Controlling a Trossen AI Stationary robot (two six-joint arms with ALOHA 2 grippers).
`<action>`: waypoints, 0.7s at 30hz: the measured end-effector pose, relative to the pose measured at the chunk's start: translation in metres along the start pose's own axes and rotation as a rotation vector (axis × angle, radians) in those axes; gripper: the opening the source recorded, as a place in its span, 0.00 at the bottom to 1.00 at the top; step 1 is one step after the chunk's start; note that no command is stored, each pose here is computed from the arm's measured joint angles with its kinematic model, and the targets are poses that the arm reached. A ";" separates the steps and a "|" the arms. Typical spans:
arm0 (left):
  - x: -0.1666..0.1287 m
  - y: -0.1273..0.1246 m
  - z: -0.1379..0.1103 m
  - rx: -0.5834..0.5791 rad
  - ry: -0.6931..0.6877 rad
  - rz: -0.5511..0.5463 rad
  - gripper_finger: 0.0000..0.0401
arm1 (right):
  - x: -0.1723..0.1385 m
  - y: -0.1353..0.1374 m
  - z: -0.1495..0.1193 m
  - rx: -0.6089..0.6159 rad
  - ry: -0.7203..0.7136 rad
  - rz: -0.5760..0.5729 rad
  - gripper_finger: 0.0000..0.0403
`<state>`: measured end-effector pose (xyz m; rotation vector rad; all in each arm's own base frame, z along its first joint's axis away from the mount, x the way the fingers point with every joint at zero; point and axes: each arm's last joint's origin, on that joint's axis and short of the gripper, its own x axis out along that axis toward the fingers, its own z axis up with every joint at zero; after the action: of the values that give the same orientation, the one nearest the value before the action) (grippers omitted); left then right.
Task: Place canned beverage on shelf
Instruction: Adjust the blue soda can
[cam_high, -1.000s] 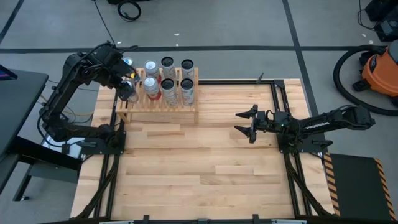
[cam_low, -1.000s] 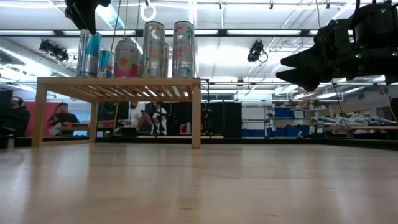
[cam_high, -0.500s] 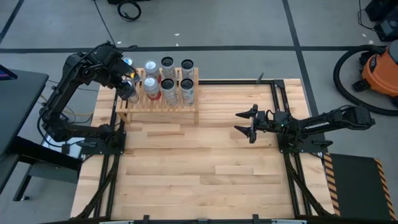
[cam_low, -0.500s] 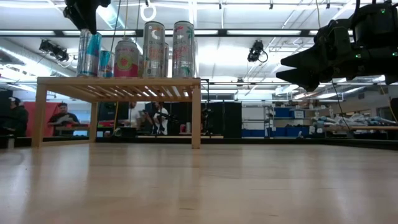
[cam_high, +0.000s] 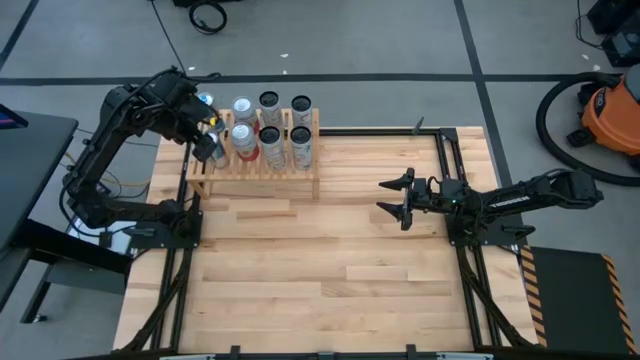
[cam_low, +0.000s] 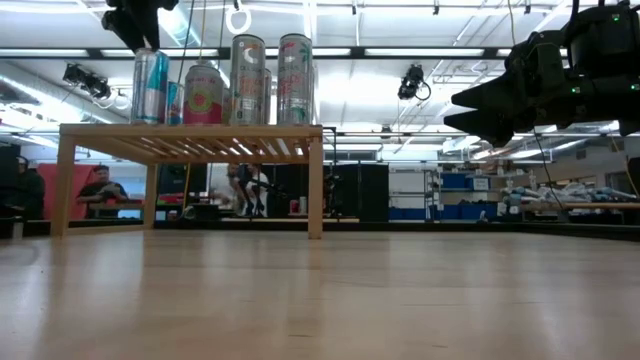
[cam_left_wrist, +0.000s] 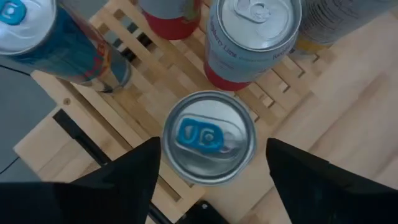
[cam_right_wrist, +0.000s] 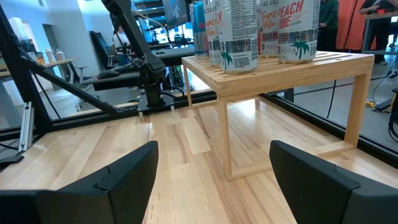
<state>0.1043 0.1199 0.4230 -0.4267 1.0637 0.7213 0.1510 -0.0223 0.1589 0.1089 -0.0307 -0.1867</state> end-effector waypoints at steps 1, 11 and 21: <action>-0.001 0.000 0.000 -0.006 -0.002 0.005 0.74 | 0.000 0.000 0.000 0.000 0.000 0.000 0.79; -0.002 0.004 -0.002 -0.068 -0.005 0.070 0.78 | 0.000 0.000 0.000 0.000 0.000 0.000 0.79; -0.002 -0.001 -0.002 -0.124 -0.008 0.020 0.78 | 0.000 0.000 0.000 0.000 0.000 0.000 0.79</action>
<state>0.1029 0.1174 0.4241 -0.5199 1.0197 0.8086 0.1510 -0.0223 0.1589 0.1089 -0.0307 -0.1867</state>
